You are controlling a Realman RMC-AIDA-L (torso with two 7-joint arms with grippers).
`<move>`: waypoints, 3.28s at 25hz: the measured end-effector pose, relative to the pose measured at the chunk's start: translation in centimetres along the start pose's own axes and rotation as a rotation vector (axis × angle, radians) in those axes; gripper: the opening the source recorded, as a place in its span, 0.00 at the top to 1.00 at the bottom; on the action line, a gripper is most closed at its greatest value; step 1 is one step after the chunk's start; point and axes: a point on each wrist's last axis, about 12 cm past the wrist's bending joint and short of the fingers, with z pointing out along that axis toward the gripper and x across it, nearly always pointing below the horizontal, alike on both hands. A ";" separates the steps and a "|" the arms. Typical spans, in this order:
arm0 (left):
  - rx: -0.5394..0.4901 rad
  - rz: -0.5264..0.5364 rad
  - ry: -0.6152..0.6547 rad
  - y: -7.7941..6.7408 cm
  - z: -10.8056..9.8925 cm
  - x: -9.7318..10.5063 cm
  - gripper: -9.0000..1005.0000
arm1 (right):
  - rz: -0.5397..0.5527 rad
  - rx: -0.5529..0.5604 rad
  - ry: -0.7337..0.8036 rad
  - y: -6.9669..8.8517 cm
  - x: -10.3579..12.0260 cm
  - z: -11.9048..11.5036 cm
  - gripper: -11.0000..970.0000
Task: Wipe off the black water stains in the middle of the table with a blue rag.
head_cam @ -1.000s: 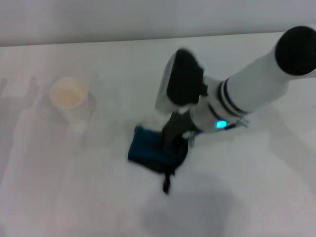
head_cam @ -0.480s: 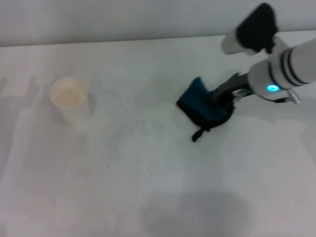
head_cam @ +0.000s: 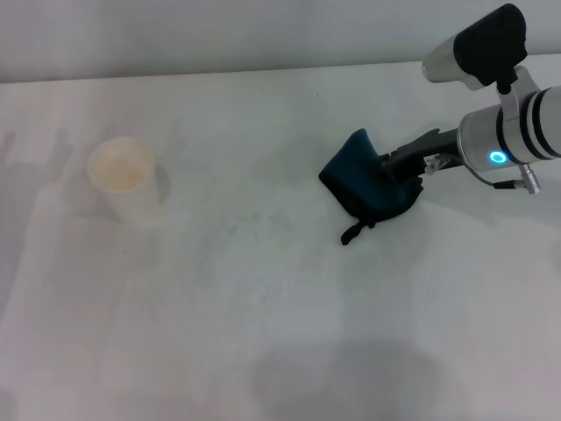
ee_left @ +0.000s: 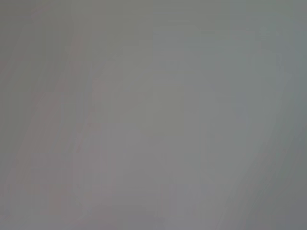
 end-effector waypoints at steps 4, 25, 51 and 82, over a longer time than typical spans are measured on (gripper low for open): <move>-0.002 0.003 0.000 0.1 0.0 0.0 0.13 | -0.025 0.000 -0.025 0.2 0.1 0.0 0.81; -0.016 0.012 0.001 0.4 -0.3 -0.1 0.13 | 0.456 -0.052 -1.219 -6.0 5.1 -9.6 0.13; -0.028 0.003 0.036 0.1 0.4 0.4 0.13 | 0.288 0.505 -0.826 -6.0 12.4 -3.9 0.10; -0.010 0.021 0.063 0.2 0.1 0.7 0.13 | 0.273 0.491 -0.862 -5.9 12.0 -4.2 0.10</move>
